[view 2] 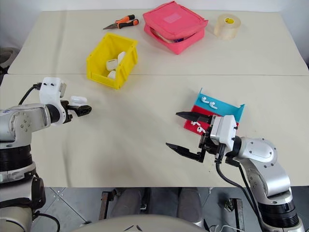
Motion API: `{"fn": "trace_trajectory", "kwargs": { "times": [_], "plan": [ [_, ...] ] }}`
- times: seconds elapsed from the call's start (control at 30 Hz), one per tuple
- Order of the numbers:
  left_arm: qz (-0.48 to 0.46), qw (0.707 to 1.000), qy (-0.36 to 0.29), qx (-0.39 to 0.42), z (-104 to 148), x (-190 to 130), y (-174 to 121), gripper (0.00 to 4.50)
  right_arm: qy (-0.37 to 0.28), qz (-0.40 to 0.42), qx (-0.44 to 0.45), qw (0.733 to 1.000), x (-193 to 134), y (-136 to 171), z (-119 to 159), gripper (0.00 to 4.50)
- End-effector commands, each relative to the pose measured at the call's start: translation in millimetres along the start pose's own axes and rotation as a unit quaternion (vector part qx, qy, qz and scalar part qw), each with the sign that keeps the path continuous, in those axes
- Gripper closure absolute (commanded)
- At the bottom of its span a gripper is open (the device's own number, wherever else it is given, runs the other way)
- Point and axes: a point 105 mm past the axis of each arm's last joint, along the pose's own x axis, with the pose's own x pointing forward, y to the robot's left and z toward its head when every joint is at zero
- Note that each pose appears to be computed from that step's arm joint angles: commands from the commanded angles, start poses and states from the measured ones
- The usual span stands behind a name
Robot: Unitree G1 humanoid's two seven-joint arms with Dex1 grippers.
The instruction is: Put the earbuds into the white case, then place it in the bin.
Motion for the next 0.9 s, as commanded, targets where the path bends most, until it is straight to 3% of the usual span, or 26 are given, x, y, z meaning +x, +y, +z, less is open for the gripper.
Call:
{"fn": "trace_trajectory", "kwargs": {
  "times": [0.03,0.23,0.4,0.57,0.63,0.7,0.9],
  "plan": [
    [0.012,1.0,0.018,-0.001,-7,0,4,0.21,-0.014,-0.001,-0.019,1.0,1,2,10,0.0],
    [0.009,1.0,0.024,-0.003,-10,-4,5,1.67,-0.014,-0.002,-0.021,1.0,2,0,10,0.0],
    [-0.016,1.0,0.007,-0.016,-12,-7,2,1.67,-0.012,-0.002,-0.021,1.0,2,-1,9,0.0],
    [-0.101,0.989,-0.103,-0.024,2,-16,-14,1.67,-0.006,-0.003,-0.021,1.0,-1,-4,8,0.0],
    [-0.149,0.975,-0.167,-0.006,11,-25,-24,1.67,-0.004,-0.004,-0.022,1.0,-2,-5,8,0.0],
    [-0.236,0.934,-0.268,0.028,20,-44,-41,1.67,0.0,-0.008,-0.024,1.0,-4,-7,9,0.0],
    [-0.311,0.854,-0.407,0.09,16,-60,-65,1.67,0.009,-0.018,-0.031,0.999,-8,-12,13,0.0]
  ]
}}
